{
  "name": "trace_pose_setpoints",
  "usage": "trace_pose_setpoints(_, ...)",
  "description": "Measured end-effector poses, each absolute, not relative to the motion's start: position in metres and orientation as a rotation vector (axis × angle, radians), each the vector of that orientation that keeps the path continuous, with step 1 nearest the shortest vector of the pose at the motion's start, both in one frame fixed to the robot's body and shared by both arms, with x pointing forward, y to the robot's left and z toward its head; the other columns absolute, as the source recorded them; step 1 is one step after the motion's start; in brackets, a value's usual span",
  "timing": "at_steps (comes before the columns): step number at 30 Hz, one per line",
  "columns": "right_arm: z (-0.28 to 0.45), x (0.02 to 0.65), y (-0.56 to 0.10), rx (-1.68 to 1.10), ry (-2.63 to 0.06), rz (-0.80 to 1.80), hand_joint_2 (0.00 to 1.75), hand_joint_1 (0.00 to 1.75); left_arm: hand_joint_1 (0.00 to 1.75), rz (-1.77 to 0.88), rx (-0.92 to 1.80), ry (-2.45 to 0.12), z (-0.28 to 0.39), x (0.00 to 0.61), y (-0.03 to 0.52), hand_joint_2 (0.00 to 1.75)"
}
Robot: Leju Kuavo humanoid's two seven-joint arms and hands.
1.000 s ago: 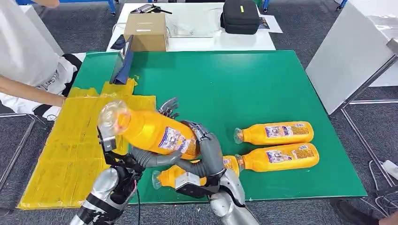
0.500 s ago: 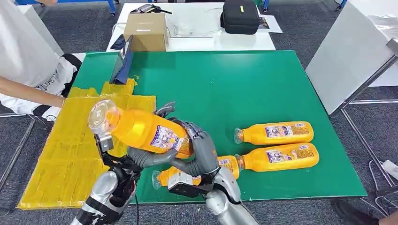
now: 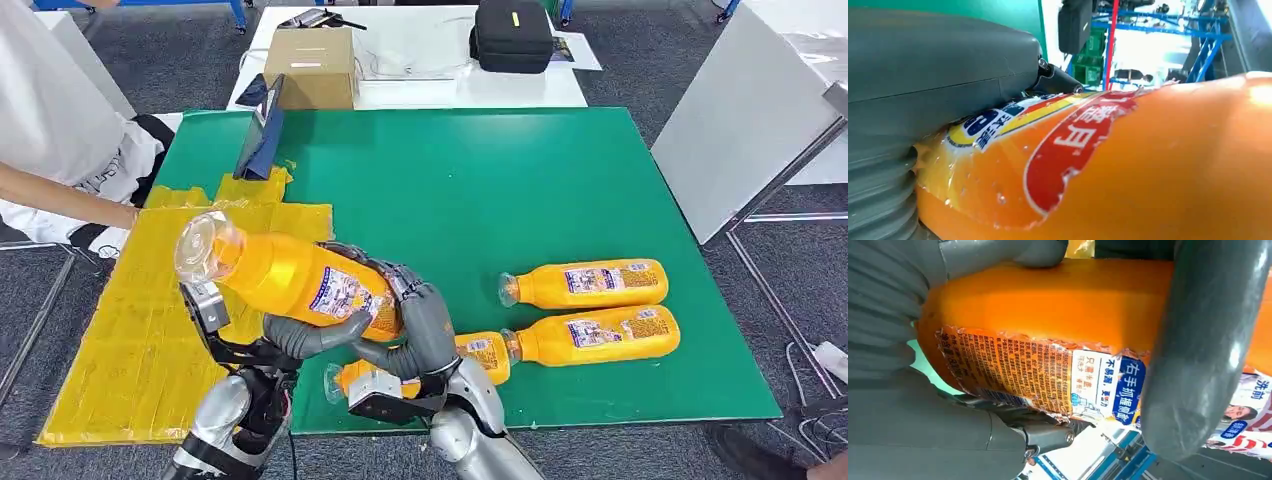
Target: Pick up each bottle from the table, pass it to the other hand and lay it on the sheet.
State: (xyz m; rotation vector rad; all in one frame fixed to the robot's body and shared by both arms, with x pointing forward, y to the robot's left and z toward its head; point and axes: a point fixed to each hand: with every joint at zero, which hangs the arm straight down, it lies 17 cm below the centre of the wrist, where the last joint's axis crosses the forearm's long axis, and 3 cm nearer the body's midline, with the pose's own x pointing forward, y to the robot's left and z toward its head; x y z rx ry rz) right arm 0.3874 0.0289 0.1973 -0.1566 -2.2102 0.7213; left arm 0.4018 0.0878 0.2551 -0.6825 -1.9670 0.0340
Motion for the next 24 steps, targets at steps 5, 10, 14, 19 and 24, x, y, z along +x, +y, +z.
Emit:
trace_pose_setpoints(5, 0.199, 0.388, 0.029, -0.156, -2.212, 0.704, 1.75, 0.09, 1.75, 0.057, -0.673, -1.976, 0.258, 0.401, 0.090, 1.75)
trace_pose_setpoints(10, 0.204, 0.381, 0.022, -0.115, -2.212, 0.613, 1.75, 0.00, 1.75, 0.087, -0.565, -2.026, 0.263, 0.406, 0.103, 1.75)
trace_pose_setpoints(14, 0.212, 0.370, 0.015, -0.071, -2.217, 0.550, 1.75, 0.00, 1.75, 0.141, -0.413, -2.103, 0.277, 0.419, 0.134, 1.75)
trace_pose_setpoints(19, 0.235, 0.361, 0.002, -0.034, -2.274, 0.455, 1.75, 0.00, 1.75, 0.167, -0.080, -2.208, 0.289, 0.429, 0.172, 1.75)
trace_pose_setpoints(24, 0.280, 0.337, -0.023, 0.051, -2.379, 0.318, 1.75, 0.00, 1.75, 0.030, 0.554, -2.276, 0.316, 0.458, 0.226, 1.75)
